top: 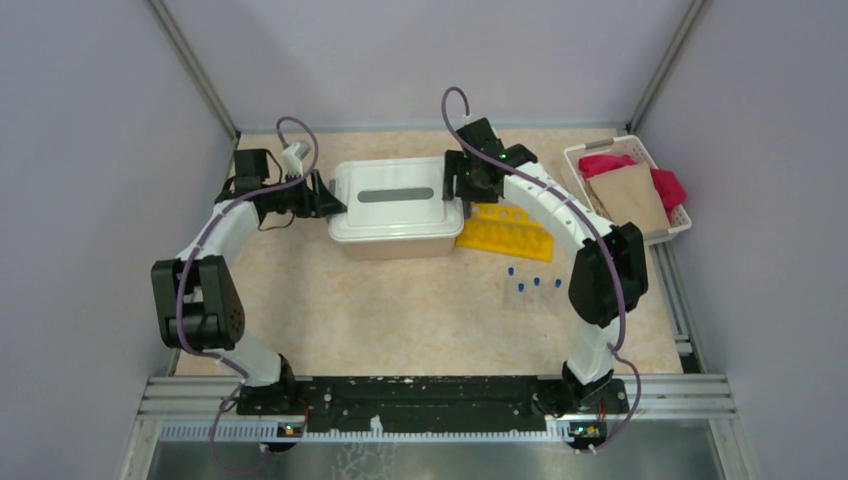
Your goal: Organize the chemistry lab equipment
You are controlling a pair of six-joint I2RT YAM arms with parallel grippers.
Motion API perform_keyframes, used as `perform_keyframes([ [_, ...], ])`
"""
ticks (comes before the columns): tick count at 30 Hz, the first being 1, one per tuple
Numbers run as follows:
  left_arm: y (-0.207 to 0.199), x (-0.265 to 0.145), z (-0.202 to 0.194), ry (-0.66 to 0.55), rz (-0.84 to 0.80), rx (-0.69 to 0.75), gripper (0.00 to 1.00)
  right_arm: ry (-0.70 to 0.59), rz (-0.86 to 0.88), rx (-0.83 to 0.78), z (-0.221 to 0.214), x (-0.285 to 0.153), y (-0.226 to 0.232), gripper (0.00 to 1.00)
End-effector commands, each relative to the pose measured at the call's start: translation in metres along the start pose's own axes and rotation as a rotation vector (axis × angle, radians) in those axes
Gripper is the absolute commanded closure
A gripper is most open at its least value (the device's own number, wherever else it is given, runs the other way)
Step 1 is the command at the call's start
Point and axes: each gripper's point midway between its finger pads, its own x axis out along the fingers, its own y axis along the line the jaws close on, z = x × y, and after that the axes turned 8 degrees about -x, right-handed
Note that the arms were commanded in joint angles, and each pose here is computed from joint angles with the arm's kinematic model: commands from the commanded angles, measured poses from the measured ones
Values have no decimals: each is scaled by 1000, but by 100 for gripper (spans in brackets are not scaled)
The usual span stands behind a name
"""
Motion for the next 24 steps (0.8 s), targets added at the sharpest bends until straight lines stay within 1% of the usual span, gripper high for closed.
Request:
perform_keyframes([
  [1,-8,6,19,-36,52,143,42,-36,29,-8,12,-5,7,31],
  [7,8,6,22,-47,150,172,58,-27,35,-11,12,-2,8,30],
  [12,14,-7,28,-66,237,209,60,-22,53,-7,12,2,13,28],
  [18,23,-31,26,-89,371,239,59,-11,117,17,16,11,28,29],
  [22,20,-39,25,-98,393,250,59,-5,171,34,17,16,41,29],
  [24,16,-44,26,-105,388,244,59,-6,194,41,18,17,47,31],
])
